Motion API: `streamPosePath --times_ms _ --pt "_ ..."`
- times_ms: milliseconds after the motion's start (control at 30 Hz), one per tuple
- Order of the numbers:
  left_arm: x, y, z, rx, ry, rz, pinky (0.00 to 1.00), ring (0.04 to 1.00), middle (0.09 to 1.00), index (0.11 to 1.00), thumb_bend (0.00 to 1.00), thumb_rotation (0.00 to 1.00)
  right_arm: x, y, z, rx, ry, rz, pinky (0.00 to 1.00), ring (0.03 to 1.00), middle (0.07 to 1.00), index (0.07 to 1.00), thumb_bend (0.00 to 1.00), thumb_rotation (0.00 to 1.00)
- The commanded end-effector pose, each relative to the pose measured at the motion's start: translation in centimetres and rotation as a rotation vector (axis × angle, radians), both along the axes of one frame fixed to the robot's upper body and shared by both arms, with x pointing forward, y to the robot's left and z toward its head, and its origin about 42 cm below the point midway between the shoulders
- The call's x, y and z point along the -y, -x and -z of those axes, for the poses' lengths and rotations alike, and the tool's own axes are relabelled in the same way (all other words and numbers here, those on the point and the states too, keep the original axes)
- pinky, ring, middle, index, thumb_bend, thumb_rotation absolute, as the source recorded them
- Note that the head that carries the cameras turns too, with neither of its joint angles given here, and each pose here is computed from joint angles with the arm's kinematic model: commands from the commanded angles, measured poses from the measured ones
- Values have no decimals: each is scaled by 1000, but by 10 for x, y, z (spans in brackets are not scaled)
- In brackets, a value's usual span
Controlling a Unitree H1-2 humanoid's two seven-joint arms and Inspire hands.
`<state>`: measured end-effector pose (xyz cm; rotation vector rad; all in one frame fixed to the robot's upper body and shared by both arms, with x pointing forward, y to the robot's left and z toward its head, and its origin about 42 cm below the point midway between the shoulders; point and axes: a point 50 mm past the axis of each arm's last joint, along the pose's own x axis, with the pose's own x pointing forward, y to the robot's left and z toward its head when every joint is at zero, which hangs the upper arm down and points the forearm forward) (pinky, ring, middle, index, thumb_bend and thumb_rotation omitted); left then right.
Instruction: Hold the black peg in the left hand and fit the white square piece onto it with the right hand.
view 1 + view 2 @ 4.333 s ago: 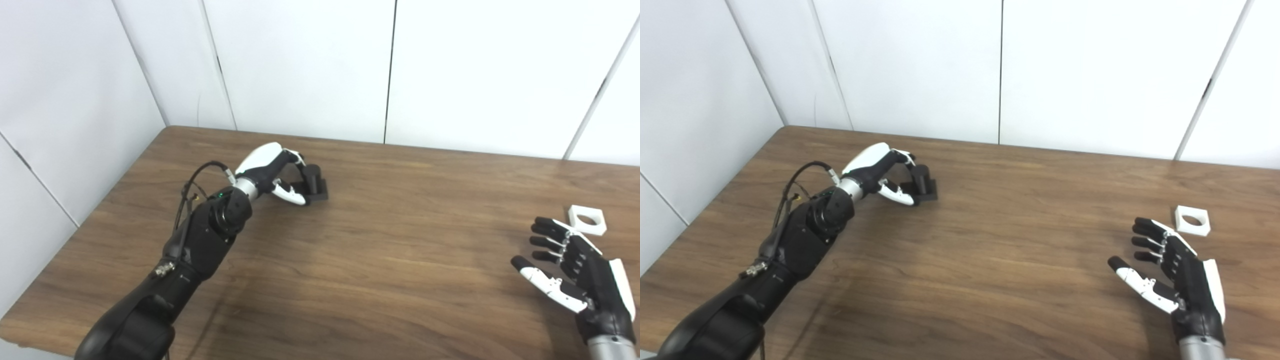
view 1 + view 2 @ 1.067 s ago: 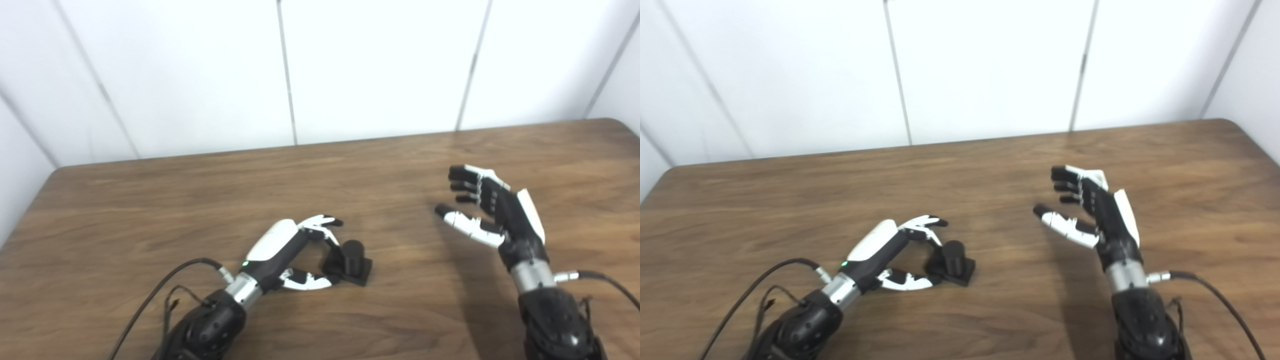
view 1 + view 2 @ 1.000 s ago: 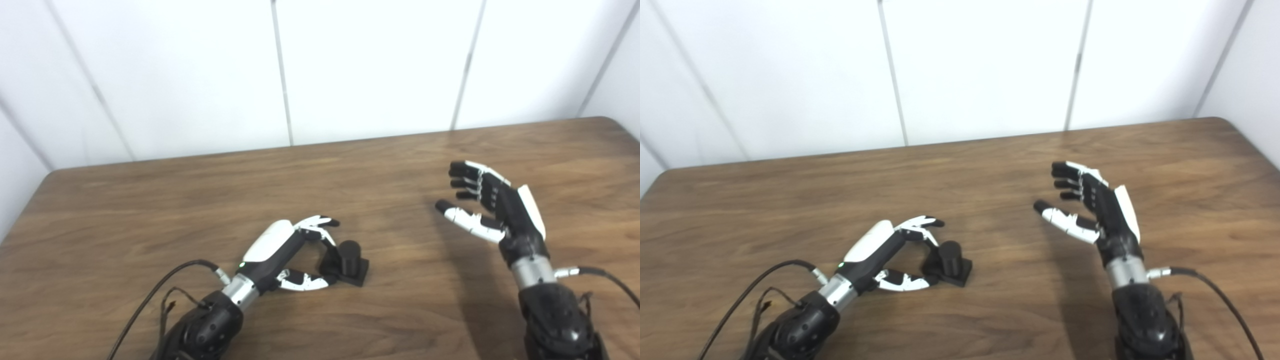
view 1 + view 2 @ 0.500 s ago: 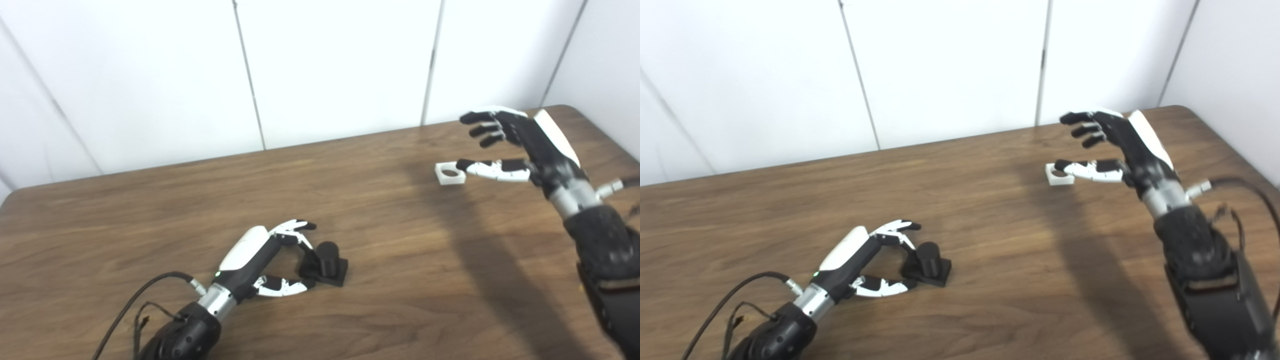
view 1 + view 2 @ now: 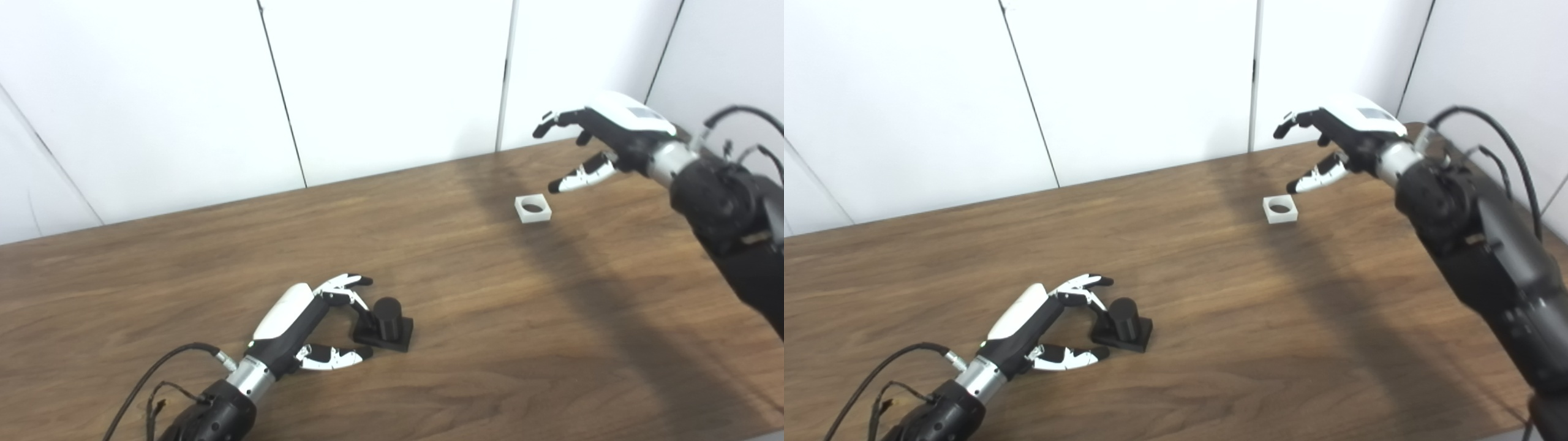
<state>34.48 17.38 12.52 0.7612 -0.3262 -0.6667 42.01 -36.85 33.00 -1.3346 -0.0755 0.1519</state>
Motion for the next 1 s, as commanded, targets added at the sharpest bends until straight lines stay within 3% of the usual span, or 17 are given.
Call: streamPosePath --times_ms 0,133,667,967 --pt "-17 15 32 -126 -118 1 793 935 879 497 520 82 6 -12 -32 75 69 -25 664 862 865 731 718 142" --pt "-17 16 33 -125 -121 0 796 932 878 497 520 82 8 -27 -30 44 116 -18 674 861 858 731 730 164" --pt "-18 19 37 -123 -119 -5 800 921 875 496 520 81 -6 -54 -2 -163 213 16 948 955 926 799 783 269" --pt "-18 19 37 -117 -114 -5 782 912 871 496 520 80 -9 -54 27 -235 214 31 971 973 935 808 810 299"
